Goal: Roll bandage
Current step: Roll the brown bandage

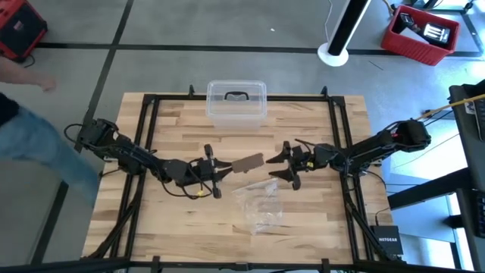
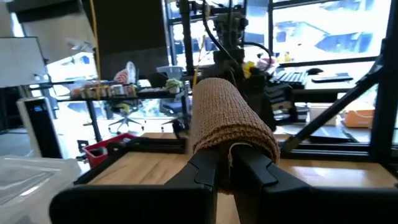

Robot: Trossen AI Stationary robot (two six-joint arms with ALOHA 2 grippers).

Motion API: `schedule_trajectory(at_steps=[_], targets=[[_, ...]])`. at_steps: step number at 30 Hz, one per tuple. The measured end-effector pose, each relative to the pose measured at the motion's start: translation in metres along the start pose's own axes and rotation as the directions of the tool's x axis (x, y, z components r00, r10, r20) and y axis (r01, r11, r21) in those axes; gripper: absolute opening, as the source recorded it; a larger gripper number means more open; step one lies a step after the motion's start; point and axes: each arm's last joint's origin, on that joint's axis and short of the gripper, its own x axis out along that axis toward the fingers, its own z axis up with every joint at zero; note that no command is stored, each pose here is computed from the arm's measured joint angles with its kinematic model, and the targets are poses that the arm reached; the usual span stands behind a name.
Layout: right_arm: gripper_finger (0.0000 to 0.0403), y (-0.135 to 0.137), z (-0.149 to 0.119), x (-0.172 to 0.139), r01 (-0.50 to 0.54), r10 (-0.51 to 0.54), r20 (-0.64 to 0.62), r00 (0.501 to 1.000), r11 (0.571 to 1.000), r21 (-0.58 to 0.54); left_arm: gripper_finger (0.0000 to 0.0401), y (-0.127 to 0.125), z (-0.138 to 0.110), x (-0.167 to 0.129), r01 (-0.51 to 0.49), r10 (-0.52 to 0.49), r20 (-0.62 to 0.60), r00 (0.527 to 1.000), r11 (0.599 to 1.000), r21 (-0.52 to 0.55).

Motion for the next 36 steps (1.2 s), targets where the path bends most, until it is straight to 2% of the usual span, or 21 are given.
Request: schedule_trajectory(at_steps=[4,9,13,18,21,24,30,36], targets=[[0.0227,0.0,0.007,0.007,0.06,-0.06,0.0,0.998,0.99,-0.125,0.0019,-0.001,-0.001,0.0,0.031,-0.031,-0.002,1.0,0.999,-0.015],[0.0227,-0.003,0.007,0.011,0.136,-0.149,-0.026,0.989,0.951,-0.278,0.0019,-0.003,0.0,-0.001,0.04,-0.04,-0.002,0.999,0.999,-0.032],[0.0227,-0.003,0.006,0.013,0.12,-0.132,-0.024,0.991,0.952,-0.282,0.0019,-0.003,0.0,-0.001,0.042,-0.042,0.0,0.999,0.999,-0.035],[0.0227,-0.005,-0.004,0.016,0.099,-0.127,-0.081,0.989,0.953,-0.287,0.0019,-0.003,0.001,-0.001,0.041,-0.041,0.009,0.999,0.998,-0.043],[0.0227,-0.004,-0.008,0.019,0.036,-0.063,-0.085,0.994,0.958,-0.284,0.0019,-0.003,0.002,-0.002,0.044,-0.043,0.023,0.999,0.998,-0.052],[0.022,-0.005,-0.01,0.023,0.023,-0.041,-0.058,0.997,0.958,-0.285,0.0019,-0.003,0.003,-0.002,0.047,-0.046,0.031,0.998,0.997,-0.057],[0.0175,-0.006,-0.016,0.033,0.01,-0.033,-0.071,0.997,0.953,-0.302,0.0019,-0.003,0.003,-0.002,0.049,-0.048,0.029,0.998,0.997,-0.053],[0.0112,-0.005,-0.019,0.051,-0.106,0.071,-0.13,0.989,0.951,-0.291,0.0019,-0.003,0.003,-0.002,0.049,-0.048,0.027,0.999,0.998,-0.047]])
